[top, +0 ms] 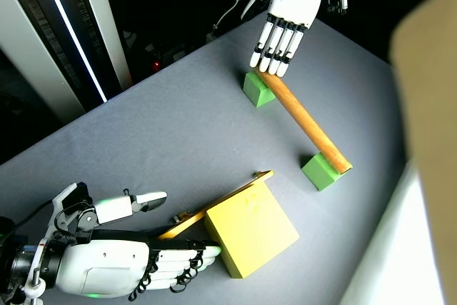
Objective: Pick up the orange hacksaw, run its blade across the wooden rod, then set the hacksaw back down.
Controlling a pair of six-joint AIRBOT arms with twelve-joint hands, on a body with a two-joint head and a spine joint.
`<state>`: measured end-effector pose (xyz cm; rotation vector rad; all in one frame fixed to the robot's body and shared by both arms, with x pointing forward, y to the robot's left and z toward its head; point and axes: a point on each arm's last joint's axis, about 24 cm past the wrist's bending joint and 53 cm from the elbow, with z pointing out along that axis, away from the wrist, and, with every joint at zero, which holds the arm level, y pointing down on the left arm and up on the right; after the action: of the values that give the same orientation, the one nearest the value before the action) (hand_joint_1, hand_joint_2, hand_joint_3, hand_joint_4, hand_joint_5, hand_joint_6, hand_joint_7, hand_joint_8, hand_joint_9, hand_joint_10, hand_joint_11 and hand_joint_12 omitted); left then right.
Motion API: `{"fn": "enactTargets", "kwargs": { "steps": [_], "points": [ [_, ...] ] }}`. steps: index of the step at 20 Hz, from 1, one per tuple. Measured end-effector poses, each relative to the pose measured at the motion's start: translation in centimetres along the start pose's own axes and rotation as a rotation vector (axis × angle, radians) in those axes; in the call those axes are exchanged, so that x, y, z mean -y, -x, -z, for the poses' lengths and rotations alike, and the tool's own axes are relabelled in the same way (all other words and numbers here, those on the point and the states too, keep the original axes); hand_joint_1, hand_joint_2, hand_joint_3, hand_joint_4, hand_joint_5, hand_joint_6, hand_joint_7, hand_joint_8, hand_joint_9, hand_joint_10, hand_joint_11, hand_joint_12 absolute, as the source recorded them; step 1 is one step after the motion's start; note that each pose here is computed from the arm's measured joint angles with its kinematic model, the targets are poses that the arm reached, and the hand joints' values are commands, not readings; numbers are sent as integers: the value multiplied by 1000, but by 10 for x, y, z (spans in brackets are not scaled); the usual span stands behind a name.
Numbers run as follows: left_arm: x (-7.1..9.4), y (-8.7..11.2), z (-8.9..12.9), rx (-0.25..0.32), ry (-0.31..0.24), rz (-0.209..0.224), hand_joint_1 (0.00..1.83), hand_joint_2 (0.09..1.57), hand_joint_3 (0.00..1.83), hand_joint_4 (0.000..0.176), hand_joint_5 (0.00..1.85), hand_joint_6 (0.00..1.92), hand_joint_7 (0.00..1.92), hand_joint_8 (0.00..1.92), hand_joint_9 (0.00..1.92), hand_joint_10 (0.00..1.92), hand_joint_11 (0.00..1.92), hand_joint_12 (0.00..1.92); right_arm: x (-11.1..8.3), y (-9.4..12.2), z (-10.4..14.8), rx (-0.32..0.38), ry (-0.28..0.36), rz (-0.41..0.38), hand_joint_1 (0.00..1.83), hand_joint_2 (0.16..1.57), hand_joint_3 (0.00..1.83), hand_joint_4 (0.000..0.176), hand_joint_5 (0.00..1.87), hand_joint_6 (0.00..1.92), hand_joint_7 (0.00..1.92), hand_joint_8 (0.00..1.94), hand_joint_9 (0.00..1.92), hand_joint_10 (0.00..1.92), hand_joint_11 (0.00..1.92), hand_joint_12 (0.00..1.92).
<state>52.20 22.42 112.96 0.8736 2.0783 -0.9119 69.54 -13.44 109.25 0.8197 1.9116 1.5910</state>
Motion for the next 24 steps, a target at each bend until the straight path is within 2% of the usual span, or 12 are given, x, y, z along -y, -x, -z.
{"fn": "enactTargets", "kwargs": {
  "steps": [1,3,5,7,15,17,18,22,24],
  "points": [
    [0,0,0,-1,1,0,79,1151,0,0,65,1,71,1,78,2,0,266,1,0,-1,0,-1,-1,814,1170,0,0,26,2,17,3,41,4,0,288],
    [0,-1,0,-2,1,-1,74,1159,2,0,66,0,72,0,82,1,0,289,0,0,-3,2,0,12,863,1148,0,0,48,5,28,3,53,5,0,339],
    [0,0,0,-1,0,-1,96,1155,0,0,72,2,78,1,82,1,0,276,-1,2,-3,6,2,15,804,1167,3,0,35,0,24,0,49,1,0,290],
    [-4,1,2,3,9,0,85,1160,2,0,56,0,58,1,64,0,0,219,-2,2,-5,6,4,19,852,1149,0,0,52,3,38,2,66,3,0,343],
    [-5,3,5,10,4,6,90,1150,0,0,63,1,74,1,81,1,0,295,-2,3,-6,9,3,23,990,1102,0,0,90,4,59,1,92,2,0,463],
    [-5,3,5,10,4,6,80,1157,3,0,64,1,76,1,77,1,0,292,-2,3,-6,10,3,26,1059,1051,0,0,125,7,102,7,136,9,0,586],
    [-5,3,5,10,4,6,64,1158,2,0,52,0,63,0,69,0,0,279,-2,3,-6,10,3,30,1050,1061,0,0,106,3,85,6,116,5,0,520],
    [-6,0,5,0,8,11,111,1150,0,0,56,0,68,1,71,1,0,286,-2,4,-6,12,3,30,1051,1068,0,0,111,4,83,3,100,0,0,451],
    [-6,-1,5,-3,9,14,73,1158,2,0,56,1,68,1,72,2,0,295,-2,5,-6,18,6,20,1025,1072,2,0,100,1,73,0,98,0,0,446]
  ]
}}
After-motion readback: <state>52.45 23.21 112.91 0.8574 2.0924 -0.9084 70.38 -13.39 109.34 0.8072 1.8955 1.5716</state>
